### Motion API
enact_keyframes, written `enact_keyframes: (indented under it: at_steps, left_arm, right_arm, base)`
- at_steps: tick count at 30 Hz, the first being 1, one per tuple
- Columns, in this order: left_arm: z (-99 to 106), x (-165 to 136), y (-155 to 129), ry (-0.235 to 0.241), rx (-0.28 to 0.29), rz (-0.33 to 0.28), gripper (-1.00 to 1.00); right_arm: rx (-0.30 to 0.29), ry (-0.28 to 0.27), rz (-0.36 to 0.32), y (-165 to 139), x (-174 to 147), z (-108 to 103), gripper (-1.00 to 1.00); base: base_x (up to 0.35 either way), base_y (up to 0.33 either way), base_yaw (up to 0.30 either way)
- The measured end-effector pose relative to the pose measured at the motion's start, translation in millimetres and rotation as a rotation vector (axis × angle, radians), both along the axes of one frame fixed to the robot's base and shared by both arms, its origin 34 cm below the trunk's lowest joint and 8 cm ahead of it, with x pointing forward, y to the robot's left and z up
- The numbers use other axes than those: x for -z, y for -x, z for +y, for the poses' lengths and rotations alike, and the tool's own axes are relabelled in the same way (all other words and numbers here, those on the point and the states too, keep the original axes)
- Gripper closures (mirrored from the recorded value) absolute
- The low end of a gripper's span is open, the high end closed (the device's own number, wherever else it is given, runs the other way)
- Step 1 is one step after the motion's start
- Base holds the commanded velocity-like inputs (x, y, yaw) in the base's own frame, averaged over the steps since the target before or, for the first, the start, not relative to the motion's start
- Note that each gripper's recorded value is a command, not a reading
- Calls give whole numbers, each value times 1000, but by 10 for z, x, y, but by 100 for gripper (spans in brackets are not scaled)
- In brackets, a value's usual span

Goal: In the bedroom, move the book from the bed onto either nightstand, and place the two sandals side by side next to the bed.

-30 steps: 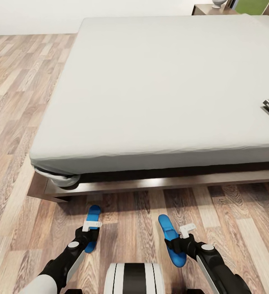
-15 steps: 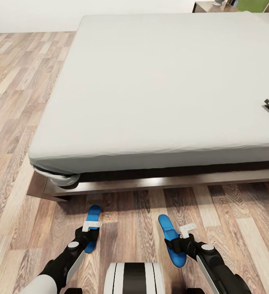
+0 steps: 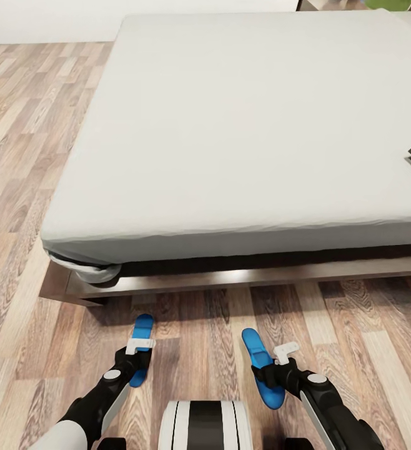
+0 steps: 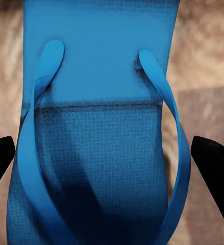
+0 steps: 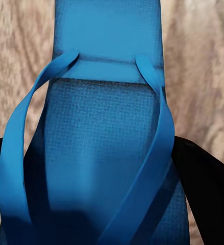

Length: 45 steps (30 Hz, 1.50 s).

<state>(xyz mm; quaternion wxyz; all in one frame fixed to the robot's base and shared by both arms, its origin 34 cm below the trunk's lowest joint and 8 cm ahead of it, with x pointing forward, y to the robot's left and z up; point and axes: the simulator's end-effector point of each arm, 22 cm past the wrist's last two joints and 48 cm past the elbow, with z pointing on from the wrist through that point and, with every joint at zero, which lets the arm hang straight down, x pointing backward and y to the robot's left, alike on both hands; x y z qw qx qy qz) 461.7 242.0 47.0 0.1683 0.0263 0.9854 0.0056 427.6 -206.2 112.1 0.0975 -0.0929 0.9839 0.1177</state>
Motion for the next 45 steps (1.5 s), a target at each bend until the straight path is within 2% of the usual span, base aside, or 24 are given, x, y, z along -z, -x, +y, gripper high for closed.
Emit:
enact_keyframes:
  at_steps: [45]
  left_arm:
    - [-20,24,-70,4,-2,-5,100]
  right_arm:
    - [5,1,-5,-15,15,-24,100]
  base:
    - [0,0,0]
